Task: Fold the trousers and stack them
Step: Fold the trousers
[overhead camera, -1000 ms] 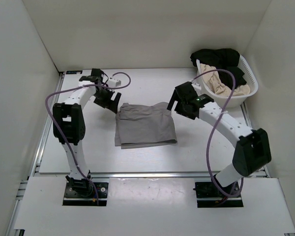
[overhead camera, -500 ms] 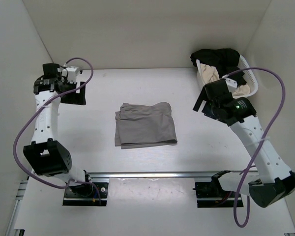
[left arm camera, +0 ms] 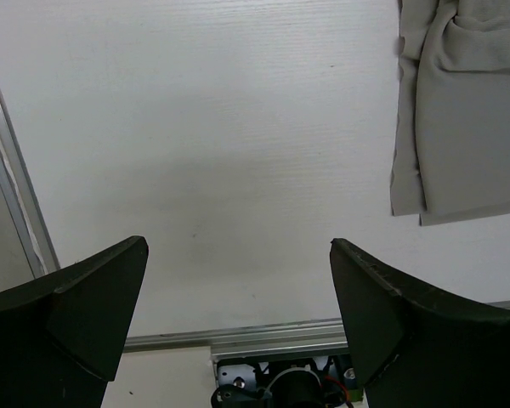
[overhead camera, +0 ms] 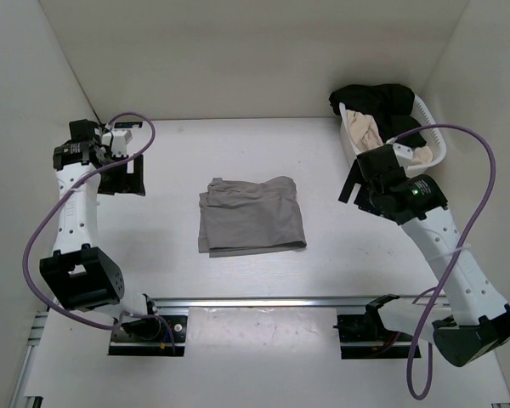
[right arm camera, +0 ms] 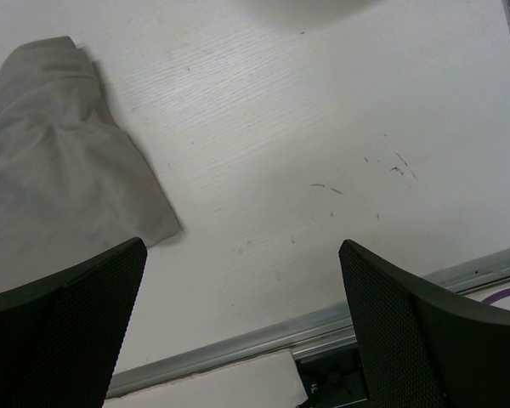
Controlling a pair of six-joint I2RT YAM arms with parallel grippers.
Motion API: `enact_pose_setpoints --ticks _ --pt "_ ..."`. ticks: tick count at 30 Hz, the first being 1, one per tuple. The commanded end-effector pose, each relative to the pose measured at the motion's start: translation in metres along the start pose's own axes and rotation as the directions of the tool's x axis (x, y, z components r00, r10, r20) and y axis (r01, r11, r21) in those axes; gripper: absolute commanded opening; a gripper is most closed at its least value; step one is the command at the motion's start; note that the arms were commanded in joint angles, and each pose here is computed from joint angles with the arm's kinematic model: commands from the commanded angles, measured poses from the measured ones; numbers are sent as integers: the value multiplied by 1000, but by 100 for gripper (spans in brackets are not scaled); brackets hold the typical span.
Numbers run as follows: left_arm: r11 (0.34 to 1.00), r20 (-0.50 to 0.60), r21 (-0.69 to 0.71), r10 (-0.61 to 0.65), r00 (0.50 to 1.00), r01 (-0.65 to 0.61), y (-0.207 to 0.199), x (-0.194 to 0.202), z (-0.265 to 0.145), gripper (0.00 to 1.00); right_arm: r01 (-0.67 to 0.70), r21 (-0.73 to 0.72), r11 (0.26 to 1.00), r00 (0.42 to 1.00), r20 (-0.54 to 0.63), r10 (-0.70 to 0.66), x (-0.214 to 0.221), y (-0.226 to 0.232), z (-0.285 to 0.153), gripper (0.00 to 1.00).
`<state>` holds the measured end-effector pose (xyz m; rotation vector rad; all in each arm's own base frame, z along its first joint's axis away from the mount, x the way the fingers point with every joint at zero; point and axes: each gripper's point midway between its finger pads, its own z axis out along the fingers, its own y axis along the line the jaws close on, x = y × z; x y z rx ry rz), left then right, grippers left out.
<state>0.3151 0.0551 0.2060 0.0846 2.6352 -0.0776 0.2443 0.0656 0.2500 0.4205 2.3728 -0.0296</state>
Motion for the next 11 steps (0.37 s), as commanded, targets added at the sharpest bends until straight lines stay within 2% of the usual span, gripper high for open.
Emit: enact_pose_setpoints --ticks 1,11 --pt "1000 54 -1 -6 999 6 -6 0 -19 100 11 -6 1000 1000 10 -11 4 -7 -3 99" --pt "1000 47 1 -7 999 7 -8 7 -19 100 29 -33 999 999 32 -28 6 -7 -2 99"
